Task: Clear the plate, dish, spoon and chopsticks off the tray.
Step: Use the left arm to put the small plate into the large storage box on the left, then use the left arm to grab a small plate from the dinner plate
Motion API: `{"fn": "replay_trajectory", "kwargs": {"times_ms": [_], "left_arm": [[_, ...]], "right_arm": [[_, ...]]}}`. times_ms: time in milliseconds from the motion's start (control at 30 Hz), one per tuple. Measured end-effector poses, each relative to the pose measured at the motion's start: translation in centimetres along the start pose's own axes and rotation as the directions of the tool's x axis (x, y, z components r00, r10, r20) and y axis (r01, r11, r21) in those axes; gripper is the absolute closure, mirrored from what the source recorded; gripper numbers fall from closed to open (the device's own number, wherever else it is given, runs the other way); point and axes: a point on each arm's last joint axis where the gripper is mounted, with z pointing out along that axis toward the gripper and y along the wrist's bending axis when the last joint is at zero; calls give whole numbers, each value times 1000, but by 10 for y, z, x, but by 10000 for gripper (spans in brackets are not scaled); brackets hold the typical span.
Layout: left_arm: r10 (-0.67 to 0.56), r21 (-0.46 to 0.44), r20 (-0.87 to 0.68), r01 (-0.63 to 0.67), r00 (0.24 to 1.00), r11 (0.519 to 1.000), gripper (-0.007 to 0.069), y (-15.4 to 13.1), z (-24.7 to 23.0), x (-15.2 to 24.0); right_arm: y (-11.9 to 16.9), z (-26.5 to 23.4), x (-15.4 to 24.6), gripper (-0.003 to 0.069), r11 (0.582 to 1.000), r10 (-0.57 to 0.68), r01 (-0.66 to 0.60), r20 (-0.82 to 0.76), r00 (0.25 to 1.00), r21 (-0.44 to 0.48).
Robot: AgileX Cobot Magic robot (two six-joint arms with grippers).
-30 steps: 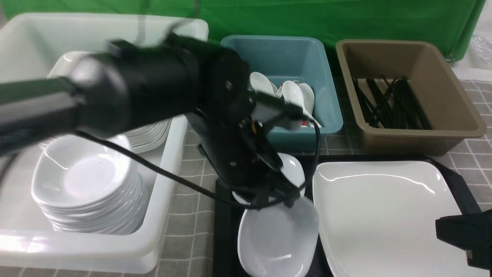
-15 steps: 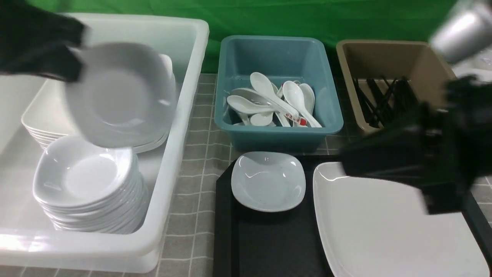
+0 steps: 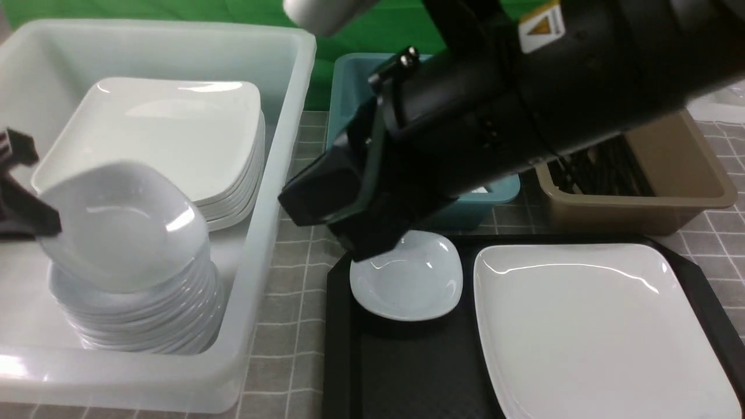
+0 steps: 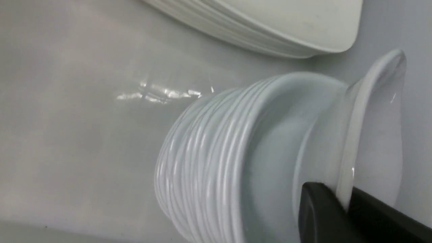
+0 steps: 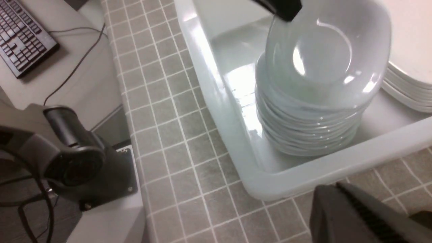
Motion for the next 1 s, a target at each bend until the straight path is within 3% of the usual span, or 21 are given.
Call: {"fn": "replay_trajectory", "kwargs": {"times_ms": [67, 233, 367, 433, 500, 567, 600, 633, 700, 767, 833, 900, 933, 1000], "left_arm": [[4, -15, -8, -4, 1000, 1000, 570, 2, 2, 2], [48, -69, -42, -51, 998, 996, 417, 7, 0, 4], [97, -131, -44, -102, 994, 986, 218, 0, -23, -3], [123, -141, 24, -118, 992, 983, 167, -10, -42, -8], [139, -126, 55, -131, 989, 983, 163, -16, -50, -10], [236, 16, 105, -239, 966, 971, 227, -48, -57, -8], [242, 19, 104, -246, 965, 969, 237, -49, -57, -8], [341, 114, 113, -353, 933, 929, 325, -71, -52, -2], [459, 208, 126, -476, 879, 855, 486, -101, -43, 9], [546, 267, 133, -560, 827, 784, 571, -131, -30, 23], [631, 315, 100, -626, 769, 713, 608, -165, -11, 47], [677, 315, 73, -661, 732, 681, 616, -181, 2, 61], [753, 326, 21, -717, 658, 617, 621, -198, 19, 78], [799, 319, -29, -752, 601, 577, 622, -211, 38, 90]], "right_arm": [[-1, 1, -1, 622, 1000, 0, 0, -1, 1000, 0], [-4, 1, 3, 617, 998, -39, 41, -49, 998, 38], [-20, -18, 13, 608, 975, -15, 48, -153, 988, 215], [-30, -40, 18, 606, 947, 1, 60, -188, 982, 316], [-35, -51, 21, 606, 931, 12, 68, -215, 976, 359], [-47, -87, 37, 604, 880, 83, 80, -317, 945, 468], [-49, -89, 38, 604, 875, 86, 80, -316, 945, 478], [-56, -105, 48, 604, 846, 147, 60, -340, 929, 530], [-65, -123, 61, 603, 801, 225, 16, -325, 919, 598], [-74, -138, 78, 602, 755, 310, -42, -300, 902, 654], [-79, -145, 101, 602, 719, 393, -96, -290, 873, 688], [-81, -145, 112, 601, 708, 423, -113, -290, 858, 697], [-84, -144, 128, 599, 695, 454, -132, -288, 843, 707], [-86, -142, 138, 599, 687, 474, -144, -290, 832, 712]]}}
